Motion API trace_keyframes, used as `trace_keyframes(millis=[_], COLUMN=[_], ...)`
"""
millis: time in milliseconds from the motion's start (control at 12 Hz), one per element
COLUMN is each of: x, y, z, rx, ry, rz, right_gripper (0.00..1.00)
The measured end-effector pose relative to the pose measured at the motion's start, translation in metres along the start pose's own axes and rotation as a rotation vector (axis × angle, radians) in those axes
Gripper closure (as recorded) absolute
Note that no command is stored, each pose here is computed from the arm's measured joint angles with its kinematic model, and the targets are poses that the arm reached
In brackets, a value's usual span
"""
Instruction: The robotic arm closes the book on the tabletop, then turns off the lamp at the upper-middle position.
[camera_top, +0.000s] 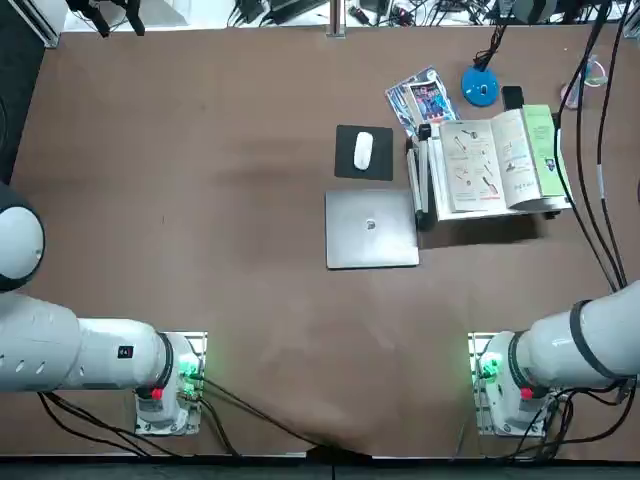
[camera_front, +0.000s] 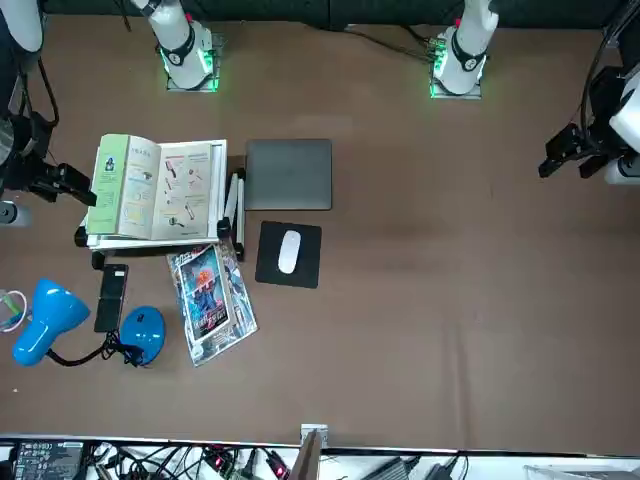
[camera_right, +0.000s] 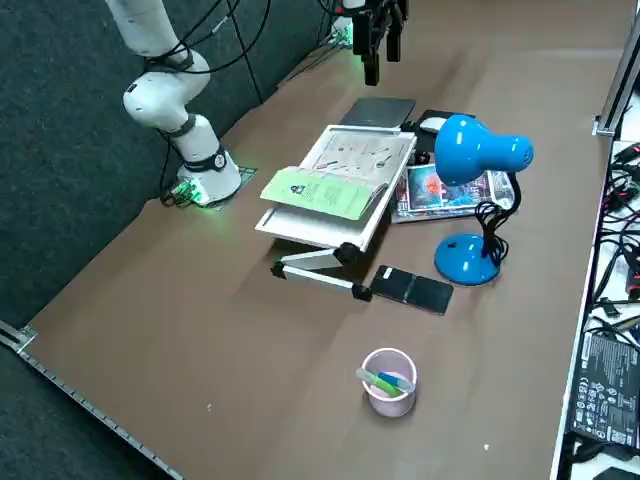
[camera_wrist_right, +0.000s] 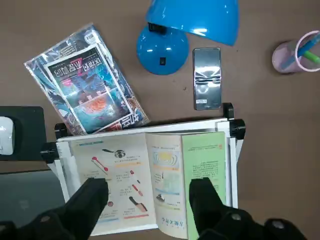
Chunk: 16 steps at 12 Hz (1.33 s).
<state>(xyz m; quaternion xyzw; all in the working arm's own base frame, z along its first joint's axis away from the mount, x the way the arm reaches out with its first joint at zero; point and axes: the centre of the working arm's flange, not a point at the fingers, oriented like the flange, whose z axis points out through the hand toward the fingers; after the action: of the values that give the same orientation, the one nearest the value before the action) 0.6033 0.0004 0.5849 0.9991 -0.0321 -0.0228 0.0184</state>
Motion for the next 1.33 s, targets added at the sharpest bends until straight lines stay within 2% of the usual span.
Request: trace_keyframes(millis=[1333], x=[0.0004], y=[0.0091], z=[-0.0007], rx=[0.000], ry=[0.003], rz=[0.014], right_gripper=[0.00])
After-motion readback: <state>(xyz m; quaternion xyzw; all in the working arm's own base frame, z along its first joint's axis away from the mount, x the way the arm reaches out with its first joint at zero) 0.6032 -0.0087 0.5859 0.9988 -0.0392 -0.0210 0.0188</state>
